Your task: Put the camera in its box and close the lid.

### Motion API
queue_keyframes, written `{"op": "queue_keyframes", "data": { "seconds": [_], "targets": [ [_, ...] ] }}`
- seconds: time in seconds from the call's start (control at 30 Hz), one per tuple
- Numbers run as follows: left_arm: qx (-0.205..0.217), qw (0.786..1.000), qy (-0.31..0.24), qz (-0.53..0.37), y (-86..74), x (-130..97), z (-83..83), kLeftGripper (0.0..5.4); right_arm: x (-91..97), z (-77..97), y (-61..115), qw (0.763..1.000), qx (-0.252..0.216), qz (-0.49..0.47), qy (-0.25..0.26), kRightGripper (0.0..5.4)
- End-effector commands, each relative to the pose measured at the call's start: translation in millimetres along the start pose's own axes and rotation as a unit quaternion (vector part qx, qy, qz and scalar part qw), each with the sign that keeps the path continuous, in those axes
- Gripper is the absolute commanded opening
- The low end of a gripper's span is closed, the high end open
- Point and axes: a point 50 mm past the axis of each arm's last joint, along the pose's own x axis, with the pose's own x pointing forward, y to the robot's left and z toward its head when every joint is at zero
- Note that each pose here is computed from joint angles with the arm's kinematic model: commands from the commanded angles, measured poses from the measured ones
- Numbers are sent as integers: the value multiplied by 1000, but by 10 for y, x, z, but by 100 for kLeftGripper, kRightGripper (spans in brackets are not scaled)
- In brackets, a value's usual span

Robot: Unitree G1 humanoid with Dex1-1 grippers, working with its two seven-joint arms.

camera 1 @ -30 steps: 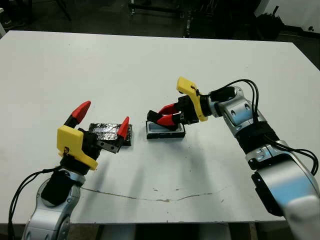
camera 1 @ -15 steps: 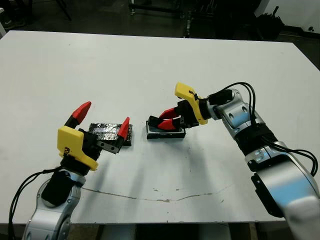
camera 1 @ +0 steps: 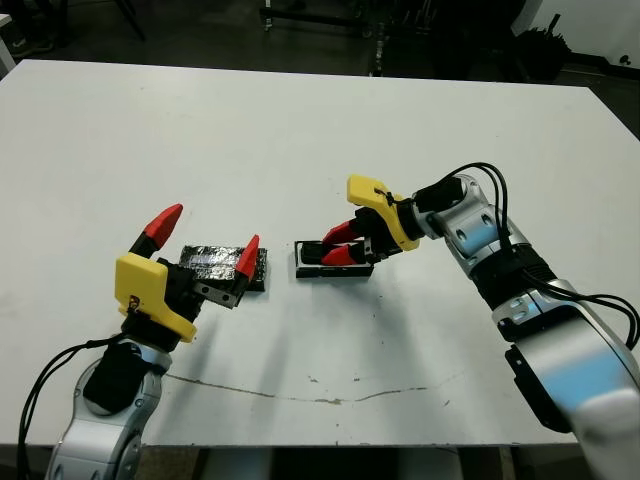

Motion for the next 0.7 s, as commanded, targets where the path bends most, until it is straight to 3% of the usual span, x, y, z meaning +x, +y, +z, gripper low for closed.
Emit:
{"op": "queue_keyframes", "data": {
  "seconds": [0.03,0.7],
  "targets": [
    [3,1000,5,2,1,-22,-14,540,-115,-293,13,998,37,-7,50,166],
    [3,1000,7,-1,0,-30,-29,540,-191,-285,-13,997,6,-54,63,166]
  ]
}}
